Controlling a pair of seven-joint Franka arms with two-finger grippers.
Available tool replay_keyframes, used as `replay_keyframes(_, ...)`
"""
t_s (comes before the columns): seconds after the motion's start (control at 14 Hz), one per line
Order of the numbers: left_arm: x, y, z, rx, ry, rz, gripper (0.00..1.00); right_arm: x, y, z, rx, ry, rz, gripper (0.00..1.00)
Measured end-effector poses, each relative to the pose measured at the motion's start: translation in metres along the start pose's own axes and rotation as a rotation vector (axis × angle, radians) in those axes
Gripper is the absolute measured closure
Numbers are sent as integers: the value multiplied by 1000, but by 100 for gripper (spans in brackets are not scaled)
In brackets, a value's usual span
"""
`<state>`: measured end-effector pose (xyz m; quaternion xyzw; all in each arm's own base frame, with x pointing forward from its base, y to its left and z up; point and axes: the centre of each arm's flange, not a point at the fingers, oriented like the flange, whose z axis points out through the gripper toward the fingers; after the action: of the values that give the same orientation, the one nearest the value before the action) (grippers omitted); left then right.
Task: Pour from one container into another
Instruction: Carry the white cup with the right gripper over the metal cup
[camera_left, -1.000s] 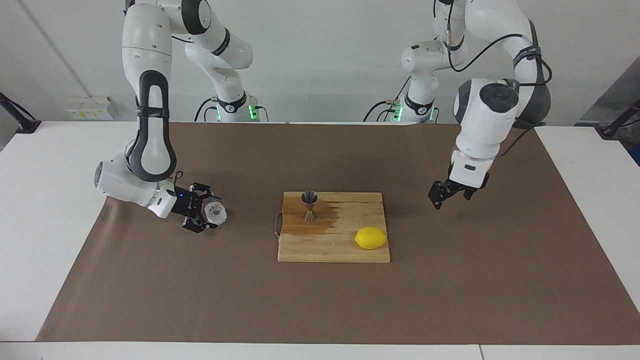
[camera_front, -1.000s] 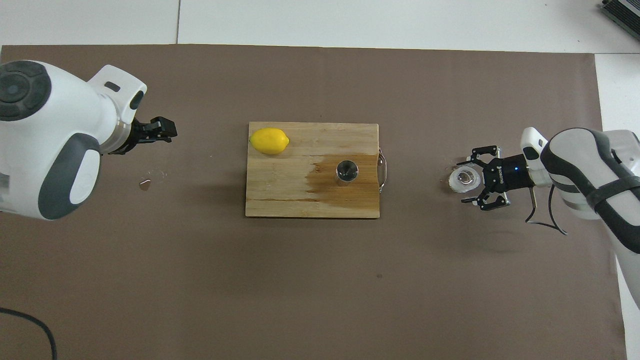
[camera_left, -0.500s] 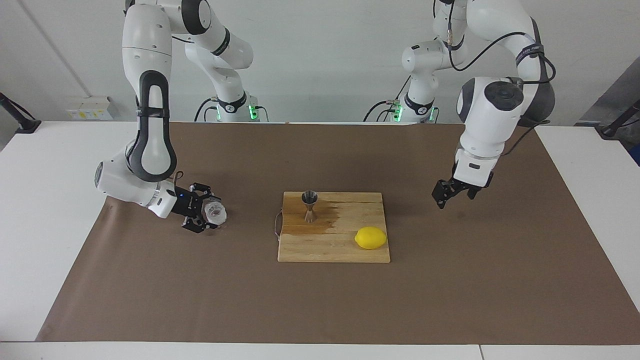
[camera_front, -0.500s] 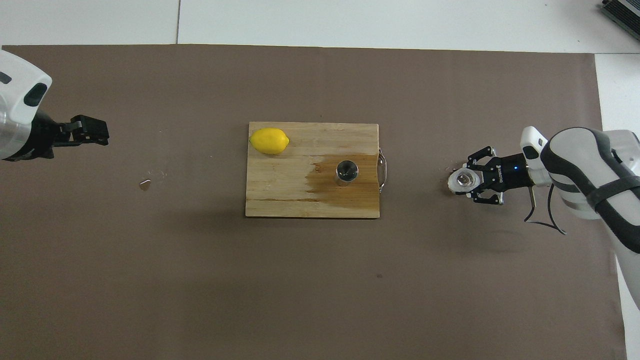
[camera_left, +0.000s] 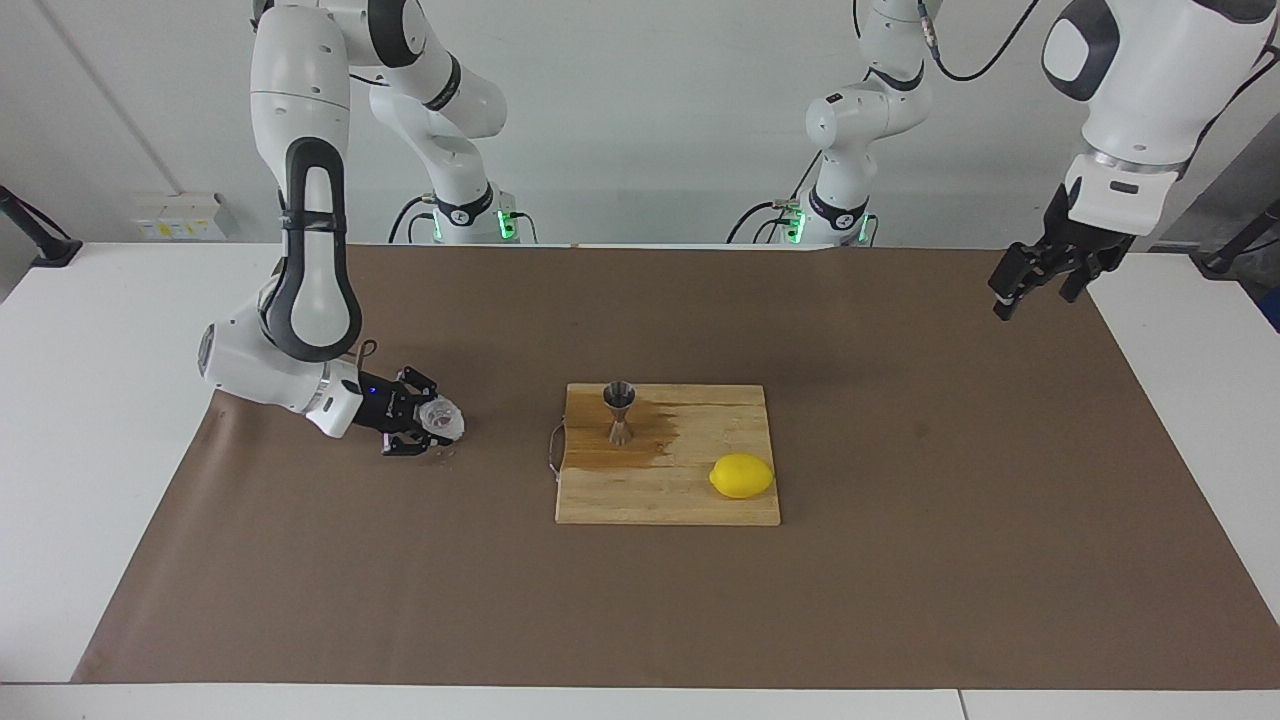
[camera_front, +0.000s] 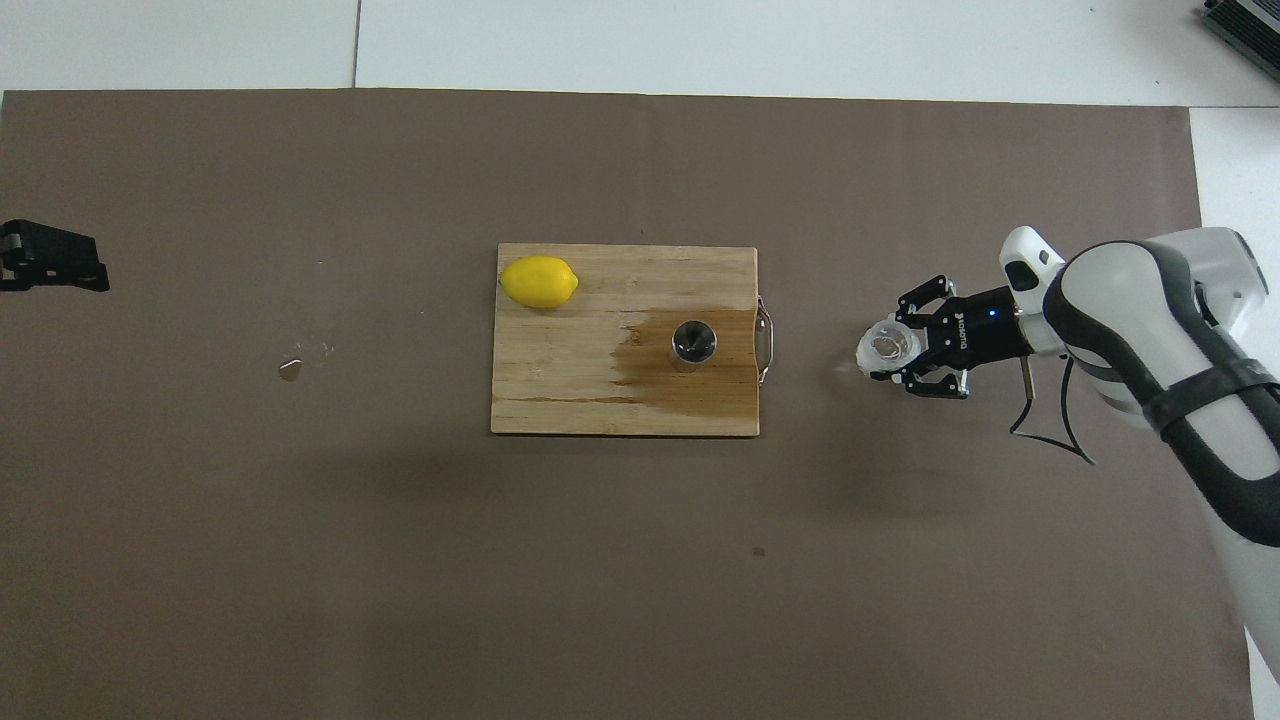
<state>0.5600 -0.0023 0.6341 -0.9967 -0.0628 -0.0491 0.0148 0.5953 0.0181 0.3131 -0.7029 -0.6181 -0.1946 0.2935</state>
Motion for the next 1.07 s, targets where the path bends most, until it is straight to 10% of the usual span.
replay_keyframes(0.5,-18,26,0,-9,-42,98,0,126,-22,3,-11,-35,151,48)
replay_keyframes(1.07,-23,39,4,-21,-54,117,0,200,-40,53,-86,-242,140,48)
